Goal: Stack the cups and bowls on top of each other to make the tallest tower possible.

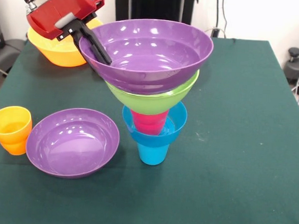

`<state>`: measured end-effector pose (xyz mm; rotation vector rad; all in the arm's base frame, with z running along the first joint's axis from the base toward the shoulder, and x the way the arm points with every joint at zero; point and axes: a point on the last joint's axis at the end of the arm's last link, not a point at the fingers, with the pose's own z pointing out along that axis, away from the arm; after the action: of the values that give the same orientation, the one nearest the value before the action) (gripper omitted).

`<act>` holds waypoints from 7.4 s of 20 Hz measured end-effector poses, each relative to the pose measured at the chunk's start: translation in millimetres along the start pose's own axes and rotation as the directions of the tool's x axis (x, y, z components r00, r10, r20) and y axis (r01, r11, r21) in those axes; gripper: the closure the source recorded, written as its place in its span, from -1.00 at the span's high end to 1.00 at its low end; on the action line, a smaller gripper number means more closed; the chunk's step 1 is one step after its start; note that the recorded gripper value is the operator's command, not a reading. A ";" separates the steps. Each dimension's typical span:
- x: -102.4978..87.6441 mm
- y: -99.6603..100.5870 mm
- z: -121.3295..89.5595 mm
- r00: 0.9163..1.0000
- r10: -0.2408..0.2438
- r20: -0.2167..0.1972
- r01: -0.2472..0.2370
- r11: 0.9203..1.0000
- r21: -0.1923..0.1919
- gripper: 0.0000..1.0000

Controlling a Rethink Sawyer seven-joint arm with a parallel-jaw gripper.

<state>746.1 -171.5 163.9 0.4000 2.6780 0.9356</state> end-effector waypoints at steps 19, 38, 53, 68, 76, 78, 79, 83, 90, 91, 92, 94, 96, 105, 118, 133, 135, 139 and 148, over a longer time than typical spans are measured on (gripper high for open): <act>35.9 -20.9 -3.0 0.998 0.036 -0.056 -0.036 0.999 -0.009 -1.00; 50.3 -17.9 3.5 0.996 0.031 -0.086 -0.032 0.999 -0.014 -1.00; 56.2 -22.0 12.9 0.994 0.039 -0.100 -0.041 0.999 -0.026 -1.00; 57.5 -25.5 14.6 0.994 0.038 -0.101 -0.040 0.999 -0.020 -1.00; 56.4 -28.2 14.0 0.995 0.038 -0.097 -0.040 0.999 -0.014 -1.00; 55.7 -29.0 13.6 0.995 0.039 -0.096 -0.040 0.999 -0.013 -1.00; 55.1 -29.3 13.4 0.995 0.039 -0.094 -0.040 0.999 -0.012 -1.00; 51.2 -30.4 12.3 0.995 0.039 -0.087 -0.039 0.999 -0.008 -1.00; 44.4 -31.5 10.6 0.997 0.036 -0.073 -0.036 0.999 -0.003 -1.00; 43.7 -31.5 10.8 0.997 0.035 -0.072 -0.036 0.999 -0.002 -1.00; 43.6 -31.1 11.2 0.997 0.035 -0.072 -0.035 0.999 -0.002 -1.00; 43.7 -30.7 11.6 0.997 0.034 -0.072 -0.034 0.999 -0.002 -1.00; 44.1 -29.2 13.2 0.997 0.031 -0.074 -0.031 1.000 -0.002 -1.00; 45.6 -25.3 17.7 0.996 0.024 -0.081 -0.024 1.000 -0.003 -1.00; 44.6 -26.8 17.3 0.997 0.024 -0.078 -0.024 1.000 0.000 -1.00; 24.3 -37.8 7.1 0.999 0.018 -0.030 -0.018 0.999 0.028 -1.00; 24.5 -37.8 7.2 0.999 0.018 -0.030 -0.017 0.999 0.029 -1.00; 24.8 -38.1 7.4 0.999 0.016 -0.031 -0.015 0.999 0.030 -1.00; 25.5 -38.0 8.3 1.000 0.013 -0.029 -0.012 0.999 0.033 -1.00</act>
<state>719.1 -186.6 129.3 0.4134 2.7228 0.9092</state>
